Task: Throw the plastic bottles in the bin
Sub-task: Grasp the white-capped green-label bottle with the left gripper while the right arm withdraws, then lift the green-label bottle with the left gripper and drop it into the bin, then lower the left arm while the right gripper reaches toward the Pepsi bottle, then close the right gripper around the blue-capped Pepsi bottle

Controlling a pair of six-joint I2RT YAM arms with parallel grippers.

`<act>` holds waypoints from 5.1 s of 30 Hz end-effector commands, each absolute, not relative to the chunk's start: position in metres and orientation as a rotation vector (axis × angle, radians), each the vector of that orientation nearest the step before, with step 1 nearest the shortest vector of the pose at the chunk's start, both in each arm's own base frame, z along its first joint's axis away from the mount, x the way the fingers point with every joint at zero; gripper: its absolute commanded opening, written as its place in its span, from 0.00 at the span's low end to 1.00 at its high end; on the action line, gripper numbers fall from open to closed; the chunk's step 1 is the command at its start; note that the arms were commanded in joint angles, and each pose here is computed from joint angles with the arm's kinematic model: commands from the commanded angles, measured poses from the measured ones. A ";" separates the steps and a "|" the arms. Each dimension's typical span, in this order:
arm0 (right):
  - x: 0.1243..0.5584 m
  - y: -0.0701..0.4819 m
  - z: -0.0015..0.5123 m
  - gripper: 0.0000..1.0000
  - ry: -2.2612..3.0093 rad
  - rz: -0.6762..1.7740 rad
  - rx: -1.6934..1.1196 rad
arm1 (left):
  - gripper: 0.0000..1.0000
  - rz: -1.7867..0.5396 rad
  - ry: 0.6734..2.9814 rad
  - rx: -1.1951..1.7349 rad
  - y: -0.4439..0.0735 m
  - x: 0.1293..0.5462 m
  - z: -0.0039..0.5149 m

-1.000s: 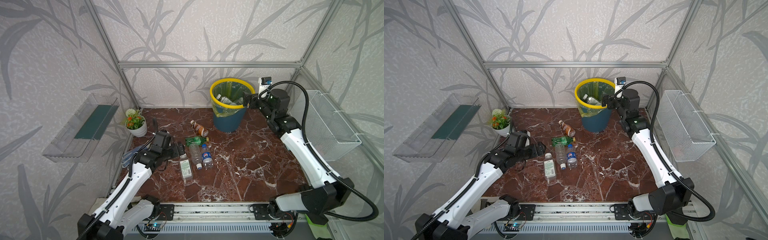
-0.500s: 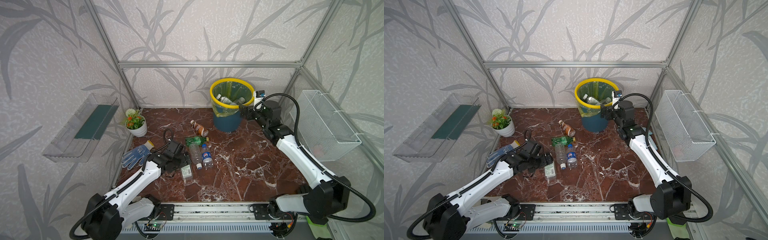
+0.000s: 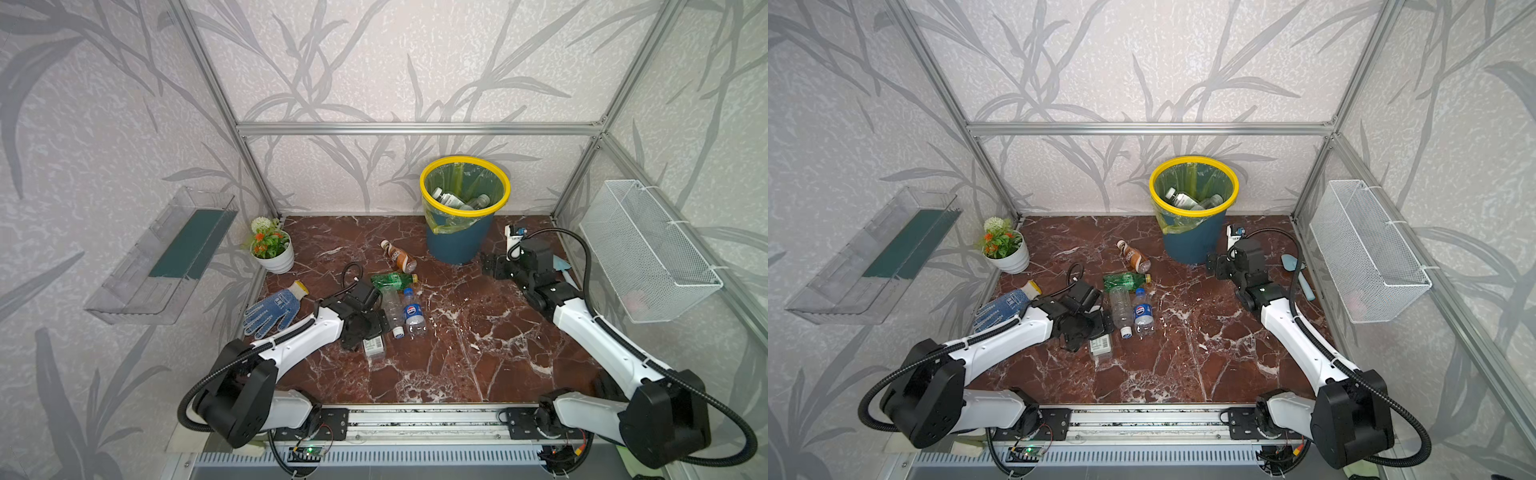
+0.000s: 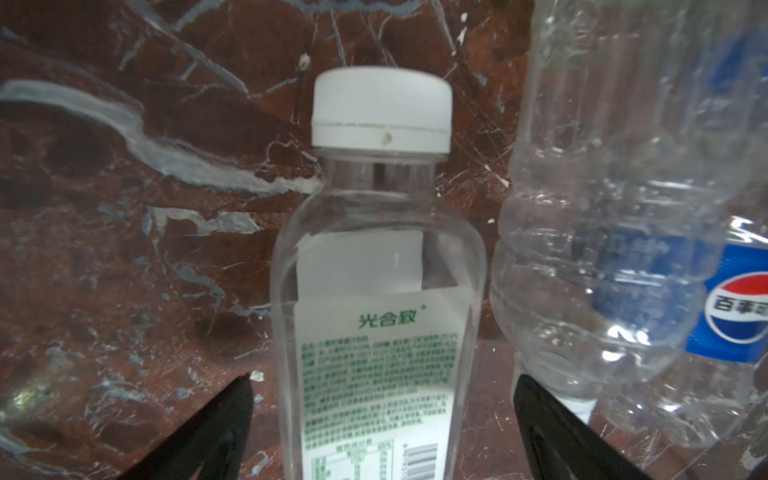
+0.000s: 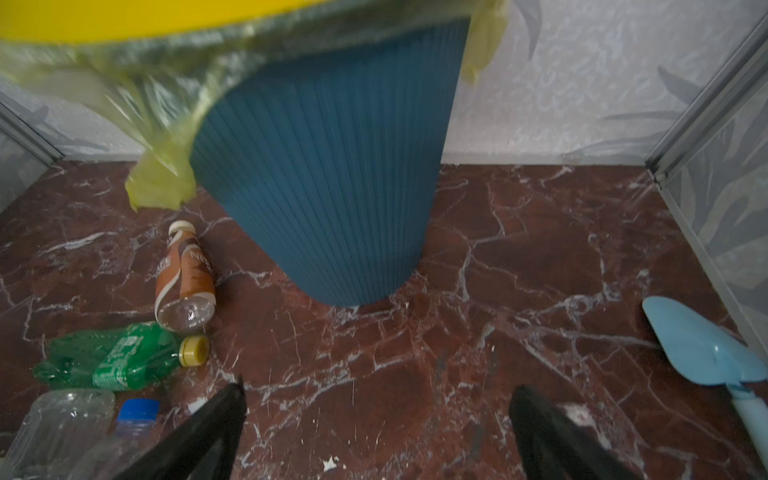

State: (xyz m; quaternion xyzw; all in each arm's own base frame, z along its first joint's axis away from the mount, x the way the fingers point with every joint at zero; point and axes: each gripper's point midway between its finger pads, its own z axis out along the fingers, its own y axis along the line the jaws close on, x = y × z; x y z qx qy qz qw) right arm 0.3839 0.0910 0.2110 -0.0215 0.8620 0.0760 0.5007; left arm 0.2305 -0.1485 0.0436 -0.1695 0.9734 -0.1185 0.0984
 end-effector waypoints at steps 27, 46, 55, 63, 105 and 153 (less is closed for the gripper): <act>0.381 0.103 0.162 0.95 2.208 0.264 -0.055 | 0.59 -0.179 2.854 -0.387 -0.132 0.239 0.034; 0.380 0.131 0.126 0.92 2.326 0.334 -0.118 | 0.59 -0.279 1.987 -0.205 -0.094 0.296 0.239; 0.364 0.144 0.138 0.92 2.285 0.339 -0.149 | 0.59 -0.364 1.500 0.066 -0.123 0.309 0.406; 0.347 0.133 0.143 0.92 2.241 0.315 -0.123 | 0.59 -0.576 1.263 0.303 -0.201 0.348 0.523; 0.313 0.255 0.148 0.94 2.325 0.319 -0.467 | 0.98 -0.185 2.075 -0.015 -0.072 0.415 0.307; 0.299 0.314 0.074 0.79 2.644 0.308 -0.605 | 0.93 -0.332 2.141 -0.214 -0.047 0.413 0.264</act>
